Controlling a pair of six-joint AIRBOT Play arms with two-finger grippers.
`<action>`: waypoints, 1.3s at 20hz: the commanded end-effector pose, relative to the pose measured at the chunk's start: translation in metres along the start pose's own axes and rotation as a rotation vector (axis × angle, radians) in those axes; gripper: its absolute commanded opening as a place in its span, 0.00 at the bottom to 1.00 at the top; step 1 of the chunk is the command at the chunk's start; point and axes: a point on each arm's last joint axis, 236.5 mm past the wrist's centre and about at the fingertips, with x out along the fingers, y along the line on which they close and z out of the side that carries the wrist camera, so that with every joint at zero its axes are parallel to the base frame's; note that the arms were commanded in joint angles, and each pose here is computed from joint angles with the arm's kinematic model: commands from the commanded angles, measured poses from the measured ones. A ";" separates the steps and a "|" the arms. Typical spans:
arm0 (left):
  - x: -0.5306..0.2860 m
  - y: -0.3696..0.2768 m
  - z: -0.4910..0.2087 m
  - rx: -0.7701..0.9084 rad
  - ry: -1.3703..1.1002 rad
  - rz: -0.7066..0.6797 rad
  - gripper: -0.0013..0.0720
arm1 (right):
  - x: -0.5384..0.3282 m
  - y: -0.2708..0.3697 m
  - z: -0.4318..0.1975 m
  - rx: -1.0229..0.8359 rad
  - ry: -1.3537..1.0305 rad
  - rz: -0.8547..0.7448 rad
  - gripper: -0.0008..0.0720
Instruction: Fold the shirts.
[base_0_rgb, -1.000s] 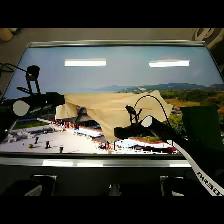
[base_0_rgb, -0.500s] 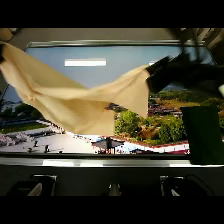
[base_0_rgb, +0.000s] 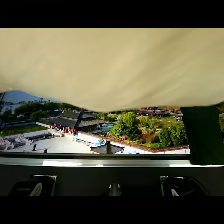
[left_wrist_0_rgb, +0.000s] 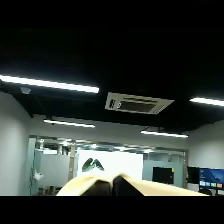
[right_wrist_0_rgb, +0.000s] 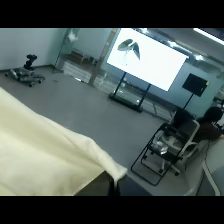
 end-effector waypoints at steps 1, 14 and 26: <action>0.013 0.010 -0.032 0.045 0.106 0.032 0.05 | 0.017 0.010 -0.041 0.002 0.173 0.030 0.03; -0.013 0.068 -0.553 -0.145 1.310 0.141 0.05 | 0.199 0.234 -0.406 0.202 1.101 0.347 0.04; -0.190 0.151 -0.589 -0.158 2.047 0.411 1.00 | 0.106 0.163 -0.480 0.191 1.493 0.588 0.71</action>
